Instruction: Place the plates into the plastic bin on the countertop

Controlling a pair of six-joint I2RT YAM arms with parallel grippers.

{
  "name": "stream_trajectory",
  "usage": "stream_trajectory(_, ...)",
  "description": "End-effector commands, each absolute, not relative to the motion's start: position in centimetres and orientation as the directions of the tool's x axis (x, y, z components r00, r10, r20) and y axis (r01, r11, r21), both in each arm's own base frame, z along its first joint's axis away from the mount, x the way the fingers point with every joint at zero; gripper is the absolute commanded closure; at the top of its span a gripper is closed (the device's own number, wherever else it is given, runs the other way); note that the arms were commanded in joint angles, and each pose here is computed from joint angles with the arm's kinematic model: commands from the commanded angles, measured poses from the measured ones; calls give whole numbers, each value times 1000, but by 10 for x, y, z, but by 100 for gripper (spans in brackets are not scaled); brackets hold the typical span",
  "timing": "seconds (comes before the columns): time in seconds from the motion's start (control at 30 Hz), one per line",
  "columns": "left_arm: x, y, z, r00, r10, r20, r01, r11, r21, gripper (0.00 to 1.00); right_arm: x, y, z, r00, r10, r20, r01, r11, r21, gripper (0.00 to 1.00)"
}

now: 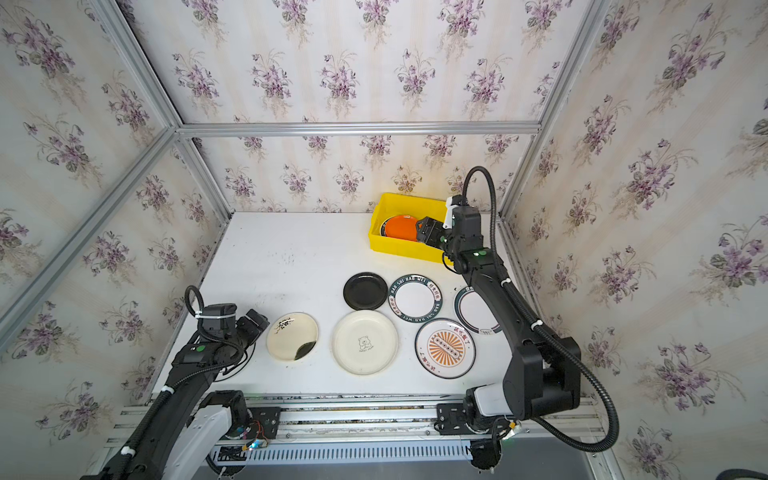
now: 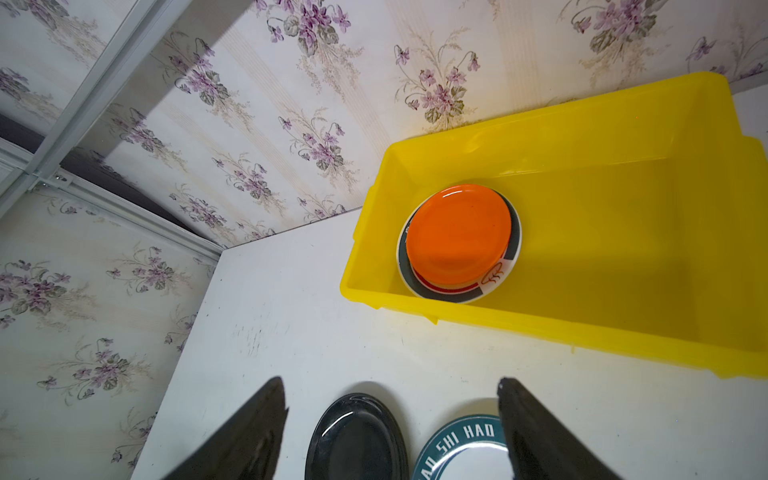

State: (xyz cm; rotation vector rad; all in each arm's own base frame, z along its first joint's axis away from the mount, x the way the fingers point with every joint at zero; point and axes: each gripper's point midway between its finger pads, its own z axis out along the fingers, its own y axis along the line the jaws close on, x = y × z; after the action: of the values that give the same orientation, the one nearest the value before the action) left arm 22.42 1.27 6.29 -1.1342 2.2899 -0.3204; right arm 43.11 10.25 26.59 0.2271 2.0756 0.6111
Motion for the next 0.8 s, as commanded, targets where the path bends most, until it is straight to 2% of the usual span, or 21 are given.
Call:
stream_trajectory(0.0,234,12,64,-459,-807,-372,-651,591,-477,0,425,106,272,-525,397,-753,-111,845,523,18)
stream_trajectory(0.33,242,5,45,-485,-816,-315,-656,578,-485,0,410,101,257,-548,359,-756,-103,868,486,17)
stream_trajectory(0.77,269,-6,38,-587,-757,-287,-602,645,-471,0,403,96,254,-553,357,-753,-78,877,474,18)
